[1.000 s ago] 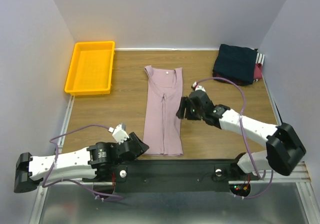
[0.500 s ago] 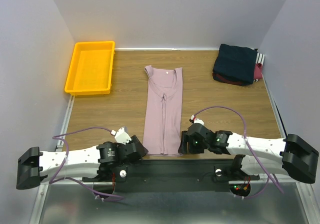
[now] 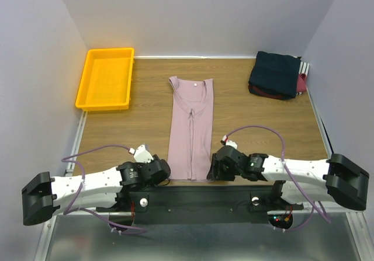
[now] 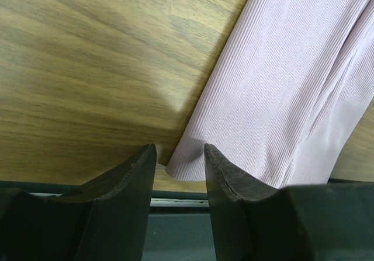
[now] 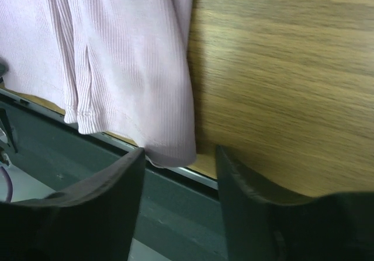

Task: Fold and stack the tank tops
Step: Fold the tank top

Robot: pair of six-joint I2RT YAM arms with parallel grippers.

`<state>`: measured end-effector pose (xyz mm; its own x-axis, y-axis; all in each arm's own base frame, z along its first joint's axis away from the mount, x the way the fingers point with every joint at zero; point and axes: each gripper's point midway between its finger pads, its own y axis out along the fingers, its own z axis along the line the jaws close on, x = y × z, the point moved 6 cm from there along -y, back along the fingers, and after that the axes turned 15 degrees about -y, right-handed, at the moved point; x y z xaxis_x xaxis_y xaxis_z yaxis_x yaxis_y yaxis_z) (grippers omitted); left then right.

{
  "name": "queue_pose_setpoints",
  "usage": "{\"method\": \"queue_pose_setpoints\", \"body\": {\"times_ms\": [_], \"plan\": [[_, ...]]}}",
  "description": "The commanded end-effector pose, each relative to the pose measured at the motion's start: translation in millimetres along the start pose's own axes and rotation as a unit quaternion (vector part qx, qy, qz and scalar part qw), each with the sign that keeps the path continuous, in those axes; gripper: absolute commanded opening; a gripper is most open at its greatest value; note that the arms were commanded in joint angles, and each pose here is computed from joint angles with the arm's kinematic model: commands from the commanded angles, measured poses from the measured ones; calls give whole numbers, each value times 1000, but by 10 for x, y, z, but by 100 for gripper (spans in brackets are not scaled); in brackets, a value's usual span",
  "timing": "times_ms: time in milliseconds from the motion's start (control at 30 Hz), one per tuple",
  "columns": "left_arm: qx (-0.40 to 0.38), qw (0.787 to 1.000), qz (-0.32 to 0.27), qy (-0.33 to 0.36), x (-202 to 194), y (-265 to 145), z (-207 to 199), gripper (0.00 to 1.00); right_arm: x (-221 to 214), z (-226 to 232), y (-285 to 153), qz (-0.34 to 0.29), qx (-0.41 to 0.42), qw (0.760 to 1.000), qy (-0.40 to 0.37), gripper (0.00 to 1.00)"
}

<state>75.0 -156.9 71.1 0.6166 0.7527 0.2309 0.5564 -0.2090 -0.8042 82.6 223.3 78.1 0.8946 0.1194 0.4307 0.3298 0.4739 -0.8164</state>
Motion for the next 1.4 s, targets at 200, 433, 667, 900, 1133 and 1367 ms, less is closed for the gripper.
{"method": "queue_pose_setpoints", "body": {"times_ms": [200,433,667,900,1133,1367], "plan": [[-17,999,-10,38,22,-11,-182,48,-6,-2,167,4,-34,999,-27,34],[-27,997,-7,75,-6,-75,-359,46,63,-61,163,0,-76,995,-60,9],[-46,995,18,88,-109,-75,-498,49,139,-297,-70,-9,-152,985,-85,9],[-37,994,50,88,-223,-12,-454,50,124,-335,-137,-4,-151,985,-81,14],[-25,992,97,71,-337,-2,-278,50,121,-289,-211,-10,-125,989,-73,48],[-11,989,122,80,-460,-20,-182,51,75,-331,-245,-15,-120,991,-60,69]]}}
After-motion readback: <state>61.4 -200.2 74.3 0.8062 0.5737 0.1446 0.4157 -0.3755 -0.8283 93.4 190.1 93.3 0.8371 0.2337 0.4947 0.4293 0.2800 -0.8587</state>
